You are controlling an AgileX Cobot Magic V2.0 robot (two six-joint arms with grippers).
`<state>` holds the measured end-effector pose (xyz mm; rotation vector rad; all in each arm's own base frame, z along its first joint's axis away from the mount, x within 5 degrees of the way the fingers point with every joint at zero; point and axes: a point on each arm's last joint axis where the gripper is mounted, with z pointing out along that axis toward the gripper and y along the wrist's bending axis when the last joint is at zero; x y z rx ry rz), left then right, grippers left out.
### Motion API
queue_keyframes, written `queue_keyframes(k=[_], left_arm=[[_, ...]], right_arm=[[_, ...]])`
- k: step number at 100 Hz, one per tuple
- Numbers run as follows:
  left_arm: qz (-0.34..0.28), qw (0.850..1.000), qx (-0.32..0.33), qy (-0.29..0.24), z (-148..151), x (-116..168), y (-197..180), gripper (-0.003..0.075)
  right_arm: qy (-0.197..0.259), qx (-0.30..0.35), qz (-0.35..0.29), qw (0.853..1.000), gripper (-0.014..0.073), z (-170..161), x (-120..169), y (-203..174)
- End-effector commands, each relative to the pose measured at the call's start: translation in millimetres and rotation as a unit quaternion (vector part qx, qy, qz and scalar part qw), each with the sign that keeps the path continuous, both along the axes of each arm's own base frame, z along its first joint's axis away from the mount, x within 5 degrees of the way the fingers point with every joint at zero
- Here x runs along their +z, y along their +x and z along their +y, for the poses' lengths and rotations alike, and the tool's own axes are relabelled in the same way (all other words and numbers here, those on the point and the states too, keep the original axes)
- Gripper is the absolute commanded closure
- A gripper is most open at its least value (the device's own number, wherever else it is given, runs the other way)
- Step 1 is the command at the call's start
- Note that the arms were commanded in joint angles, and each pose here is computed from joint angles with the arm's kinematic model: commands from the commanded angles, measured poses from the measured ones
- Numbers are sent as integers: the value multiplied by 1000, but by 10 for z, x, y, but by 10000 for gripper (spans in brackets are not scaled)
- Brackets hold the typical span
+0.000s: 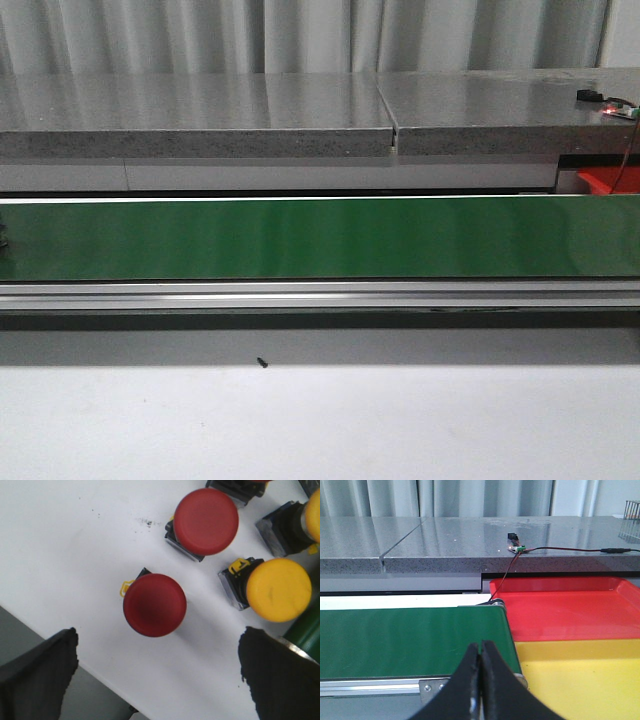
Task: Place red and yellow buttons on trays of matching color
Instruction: 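Set the yellow button on the belt's start and open the left gripper, then grasp a red push button from the cluster with the left gripper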
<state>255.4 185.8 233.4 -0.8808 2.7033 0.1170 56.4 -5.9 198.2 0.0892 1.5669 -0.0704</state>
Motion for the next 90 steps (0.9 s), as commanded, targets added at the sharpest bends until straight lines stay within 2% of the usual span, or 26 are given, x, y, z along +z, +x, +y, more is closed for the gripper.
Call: queue_keyframes(k=[1,20,46,58,77,90], left_arm=[[-29,999,1,23,50,98,42,92],[-31,999,2,24,99,-15,108,95],[-16,1000,1,15,148,-205,169,175],[-19,1000,1,19,167,-240,192,262],[-25,999,1,23,175,-236,202,460],[-25,999,1,23,175,-236,202,517]], right_arm=[[-12,1,-55,998,654,5,130,-27],[-12,1,-55,998,654,5,130,-27],[-12,1,-55,998,654,5,130,-27],[-12,1,-55,998,654,5,130,-27],[-12,1,-55,998,654,5,130,-27],[-12,1,-55,998,654,5,130,-27]])
